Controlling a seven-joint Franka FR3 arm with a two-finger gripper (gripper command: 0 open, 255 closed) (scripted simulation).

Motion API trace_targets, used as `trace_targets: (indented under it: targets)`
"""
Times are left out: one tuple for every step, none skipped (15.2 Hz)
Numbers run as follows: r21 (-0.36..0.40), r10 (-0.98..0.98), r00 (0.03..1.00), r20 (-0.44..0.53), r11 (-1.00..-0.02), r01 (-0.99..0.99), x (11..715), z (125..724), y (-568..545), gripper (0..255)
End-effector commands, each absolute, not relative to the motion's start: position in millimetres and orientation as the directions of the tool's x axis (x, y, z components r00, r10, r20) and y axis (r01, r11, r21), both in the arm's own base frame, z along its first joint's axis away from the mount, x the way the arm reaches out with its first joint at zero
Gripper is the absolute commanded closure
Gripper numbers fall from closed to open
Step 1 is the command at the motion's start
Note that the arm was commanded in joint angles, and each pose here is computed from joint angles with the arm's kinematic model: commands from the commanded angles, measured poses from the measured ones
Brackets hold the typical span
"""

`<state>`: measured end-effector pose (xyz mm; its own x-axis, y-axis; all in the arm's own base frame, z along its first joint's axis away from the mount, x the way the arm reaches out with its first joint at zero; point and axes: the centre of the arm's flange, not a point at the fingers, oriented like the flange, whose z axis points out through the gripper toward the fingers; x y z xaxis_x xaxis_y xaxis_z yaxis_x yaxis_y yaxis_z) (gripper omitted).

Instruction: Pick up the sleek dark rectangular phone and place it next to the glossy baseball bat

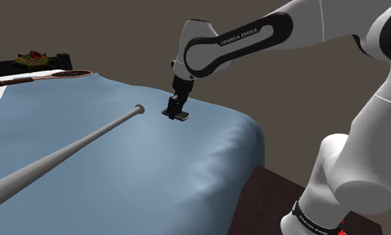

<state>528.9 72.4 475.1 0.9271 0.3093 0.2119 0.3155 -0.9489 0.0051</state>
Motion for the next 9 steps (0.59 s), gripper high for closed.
trace_targets:
  targets:
    - [0.005, 0.307, 0.928, 0.212, -0.95, 0.313, 516, 475, 94, 255]
    - [0.005, 0.307, 0.928, 0.212, -0.95, 0.313, 510, 475, 105, 255]
    - [0.005, 0.307, 0.928, 0.212, -0.95, 0.313, 503, 475, 117, 255]
    - [0.005, 0.307, 0.928, 0.212, -0.95, 0.313, 497, 475, 129, 255]
    - [0.005, 0.307, 0.928, 0.212, -0.95, 0.313, 491, 475, 141, 255]
    - [0.005, 0.307, 0.928, 0.212, -0.95, 0.313, 485, 475, 152, 255]
    - [0.005, 0.307, 0.928, 0.212, -0.95, 0.313, 479, 475, 164, 255]
    - [0.005, 0.307, 0.928, 0.212, -0.95, 0.313, 473, 475, 176, 255]
    - [0.005, 0.307, 0.928, 0.212, -0.95, 0.313, 467, 475, 188, 255]
